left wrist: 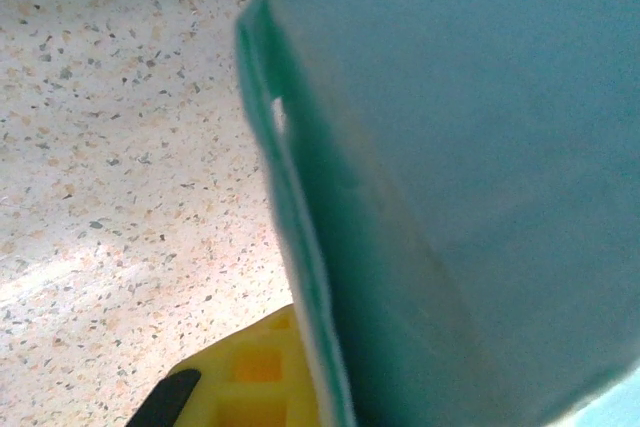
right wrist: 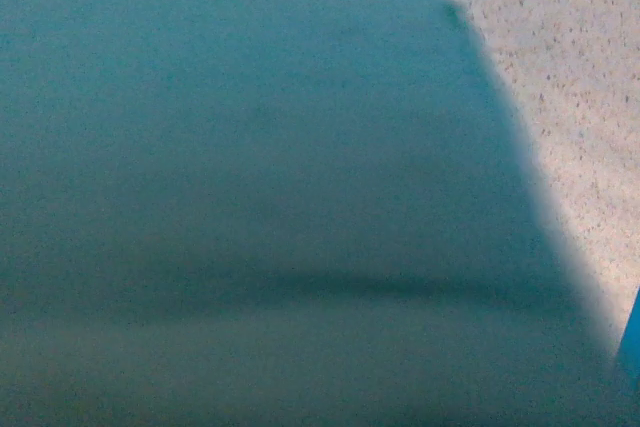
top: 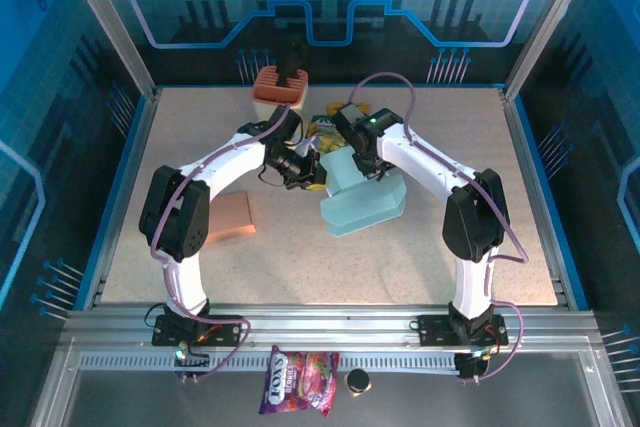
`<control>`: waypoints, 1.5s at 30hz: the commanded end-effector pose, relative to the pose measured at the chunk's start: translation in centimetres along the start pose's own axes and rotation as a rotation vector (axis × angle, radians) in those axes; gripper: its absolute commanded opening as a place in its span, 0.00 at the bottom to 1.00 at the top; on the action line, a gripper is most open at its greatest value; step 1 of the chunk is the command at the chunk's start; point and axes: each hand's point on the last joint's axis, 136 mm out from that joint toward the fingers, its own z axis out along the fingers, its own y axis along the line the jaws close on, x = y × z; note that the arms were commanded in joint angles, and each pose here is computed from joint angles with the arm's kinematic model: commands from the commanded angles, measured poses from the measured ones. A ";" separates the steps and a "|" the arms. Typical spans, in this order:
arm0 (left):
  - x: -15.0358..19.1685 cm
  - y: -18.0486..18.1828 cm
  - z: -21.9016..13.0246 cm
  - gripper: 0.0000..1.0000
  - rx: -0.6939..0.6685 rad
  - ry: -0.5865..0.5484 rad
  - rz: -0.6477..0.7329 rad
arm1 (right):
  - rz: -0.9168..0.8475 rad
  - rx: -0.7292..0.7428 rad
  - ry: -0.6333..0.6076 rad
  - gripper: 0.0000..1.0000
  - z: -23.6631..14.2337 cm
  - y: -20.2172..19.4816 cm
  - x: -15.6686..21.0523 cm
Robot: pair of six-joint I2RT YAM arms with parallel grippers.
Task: Fold the paper box
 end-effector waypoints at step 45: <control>1.8 8.9 5.0 0.19 -0.239 -0.185 -0.205 | 0.030 -0.069 0.085 0.00 2.6 6.7 4.4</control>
